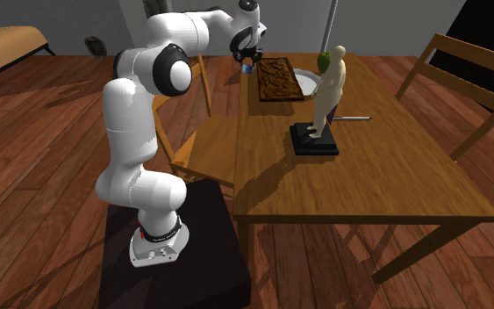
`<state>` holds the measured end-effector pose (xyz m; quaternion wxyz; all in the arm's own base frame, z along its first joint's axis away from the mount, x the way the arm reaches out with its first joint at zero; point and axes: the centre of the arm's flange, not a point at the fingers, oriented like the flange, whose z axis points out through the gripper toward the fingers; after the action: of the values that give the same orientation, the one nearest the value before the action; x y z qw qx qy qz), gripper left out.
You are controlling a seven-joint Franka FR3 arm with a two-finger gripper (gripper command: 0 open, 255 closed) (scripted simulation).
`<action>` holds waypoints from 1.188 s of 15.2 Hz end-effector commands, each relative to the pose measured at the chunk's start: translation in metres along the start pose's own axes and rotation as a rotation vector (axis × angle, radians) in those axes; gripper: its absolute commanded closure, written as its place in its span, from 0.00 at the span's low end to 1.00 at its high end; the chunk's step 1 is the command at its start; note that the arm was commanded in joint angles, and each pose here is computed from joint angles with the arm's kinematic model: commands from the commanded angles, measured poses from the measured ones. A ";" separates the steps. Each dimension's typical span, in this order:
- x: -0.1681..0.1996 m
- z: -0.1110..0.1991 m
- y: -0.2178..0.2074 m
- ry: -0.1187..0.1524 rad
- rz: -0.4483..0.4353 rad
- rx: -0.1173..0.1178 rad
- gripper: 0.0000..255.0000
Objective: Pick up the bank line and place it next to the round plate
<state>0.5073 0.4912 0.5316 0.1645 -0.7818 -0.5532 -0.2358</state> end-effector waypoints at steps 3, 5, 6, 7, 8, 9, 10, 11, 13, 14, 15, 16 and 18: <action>-0.009 0.018 0.001 0.001 0.000 0.000 1.00; -0.015 0.027 0.001 0.001 0.000 0.000 1.00; -0.018 0.031 0.001 0.001 0.000 0.000 1.00; -0.021 0.036 0.001 0.001 0.000 0.000 1.00; -0.024 0.040 0.001 0.001 0.000 0.000 1.00; -0.027 0.044 0.001 0.001 0.000 0.000 1.00; -0.030 0.049 0.001 0.001 0.000 0.000 1.00; -0.033 0.053 0.001 0.001 0.000 0.000 1.00; -0.037 0.060 0.001 0.001 0.000 0.000 1.00; -0.037 0.060 0.001 0.000 0.000 0.000 1.00; -0.037 0.060 0.001 0.000 0.000 0.000 1.00; -0.037 0.060 0.001 0.001 0.000 0.000 1.00; -0.037 0.060 0.001 0.001 0.000 0.000 1.00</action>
<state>0.5071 0.4951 0.4641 0.1662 -0.7803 -0.5542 -0.2376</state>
